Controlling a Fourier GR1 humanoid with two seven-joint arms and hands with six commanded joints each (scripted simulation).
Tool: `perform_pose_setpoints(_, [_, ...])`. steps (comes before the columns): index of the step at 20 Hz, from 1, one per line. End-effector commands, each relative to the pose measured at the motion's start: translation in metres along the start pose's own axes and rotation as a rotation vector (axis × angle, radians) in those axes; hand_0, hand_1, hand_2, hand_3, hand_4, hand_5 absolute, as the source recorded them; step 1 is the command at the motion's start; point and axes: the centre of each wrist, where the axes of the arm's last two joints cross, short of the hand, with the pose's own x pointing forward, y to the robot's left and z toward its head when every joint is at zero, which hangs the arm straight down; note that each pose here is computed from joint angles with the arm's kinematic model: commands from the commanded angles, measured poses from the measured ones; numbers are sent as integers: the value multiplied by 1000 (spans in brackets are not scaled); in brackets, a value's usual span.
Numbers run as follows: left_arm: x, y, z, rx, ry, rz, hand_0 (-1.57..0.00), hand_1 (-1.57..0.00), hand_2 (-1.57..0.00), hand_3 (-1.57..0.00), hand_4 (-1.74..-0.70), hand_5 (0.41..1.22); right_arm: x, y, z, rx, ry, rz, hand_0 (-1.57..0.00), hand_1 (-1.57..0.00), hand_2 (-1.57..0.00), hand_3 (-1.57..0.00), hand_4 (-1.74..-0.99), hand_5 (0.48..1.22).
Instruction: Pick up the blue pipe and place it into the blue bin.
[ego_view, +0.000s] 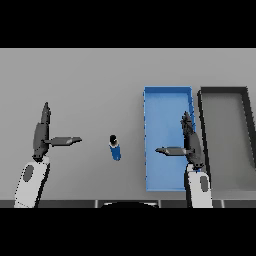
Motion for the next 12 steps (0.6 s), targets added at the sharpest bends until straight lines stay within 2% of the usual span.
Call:
perform_pose_setpoints(1, [0,0,1,0,-7,1,1,1,1,1,-1006,586,0,-1,1,-1,-1,0,1,1,1,1,-1222,603])
perform_pose_setpoints(6, [-1,-6,10,1,-18,-2,1,1,1,1,-1006,586,0,-7,8,-3,-3,3,1,1,1,1,-1222,603])
perform_pose_setpoints(7, [-6,4,18,-125,-59,-69,1,1,1,1,-1006,586,4,-17,15,42,-59,111,1,1,1,1,-1222,603])
perform_pose_setpoints(9, [-6,18,26,-256,-93,-132,1,1,1,1,-1011,588,7,-24,29,104,-100,186,1,1,1,1,-1230,601])
perform_pose_setpoints(12, [-4,24,26,-307,-80,-162,1,1,1,1,-1007,587,12,-23,33,131,-86,229,1,1,1,1,-1231,599])
